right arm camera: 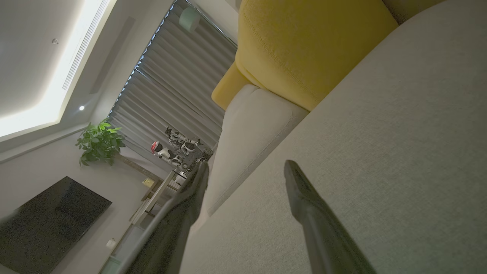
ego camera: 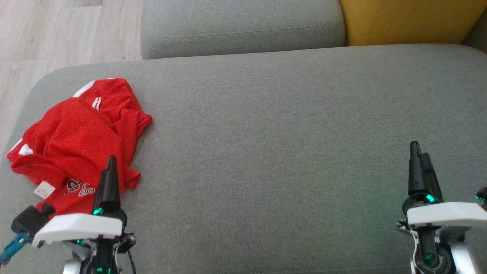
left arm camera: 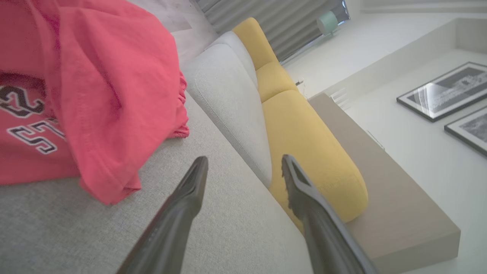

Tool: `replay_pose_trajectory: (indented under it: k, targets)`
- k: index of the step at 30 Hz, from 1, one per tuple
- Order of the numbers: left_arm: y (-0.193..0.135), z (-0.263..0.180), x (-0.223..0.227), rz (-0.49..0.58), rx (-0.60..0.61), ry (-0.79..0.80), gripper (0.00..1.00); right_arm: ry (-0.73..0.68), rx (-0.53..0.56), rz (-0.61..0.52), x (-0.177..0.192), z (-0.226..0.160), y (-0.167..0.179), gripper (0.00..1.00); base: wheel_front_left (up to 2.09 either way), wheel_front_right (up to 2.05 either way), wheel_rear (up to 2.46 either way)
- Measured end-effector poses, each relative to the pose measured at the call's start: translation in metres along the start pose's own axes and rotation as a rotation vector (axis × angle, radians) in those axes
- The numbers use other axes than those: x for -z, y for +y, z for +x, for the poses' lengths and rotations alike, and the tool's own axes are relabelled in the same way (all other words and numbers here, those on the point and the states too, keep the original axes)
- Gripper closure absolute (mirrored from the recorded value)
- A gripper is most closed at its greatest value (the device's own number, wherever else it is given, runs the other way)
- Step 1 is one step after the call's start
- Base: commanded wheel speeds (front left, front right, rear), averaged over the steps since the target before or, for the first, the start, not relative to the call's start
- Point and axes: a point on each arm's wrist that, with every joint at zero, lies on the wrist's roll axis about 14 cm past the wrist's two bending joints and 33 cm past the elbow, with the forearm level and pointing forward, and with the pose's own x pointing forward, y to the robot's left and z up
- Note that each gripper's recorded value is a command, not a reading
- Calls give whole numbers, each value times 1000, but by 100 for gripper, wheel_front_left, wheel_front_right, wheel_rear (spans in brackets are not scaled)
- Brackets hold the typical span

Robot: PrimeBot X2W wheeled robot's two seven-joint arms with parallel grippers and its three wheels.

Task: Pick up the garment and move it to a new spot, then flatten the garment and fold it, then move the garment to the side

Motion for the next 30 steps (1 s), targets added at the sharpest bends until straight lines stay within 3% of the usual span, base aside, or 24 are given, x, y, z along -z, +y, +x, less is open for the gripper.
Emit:
replay_pose_trajectory:
  k: [4, 21, 30]
  targets:
    - [-8, 0, 3, 75, 18, 3, 0, -12, -16, -61, -3, 1, 5, 0, 0, 0, 0]
    - [-17, -6, 33, 568, 44, 80, 0, -4, -82, -359, 5, -1, 22, 0, 0, 0, 0]
    - [-26, -4, 41, 754, 72, 74, 0, -8, -96, -502, 7, -2, 23, 0, 0, 0, 0]
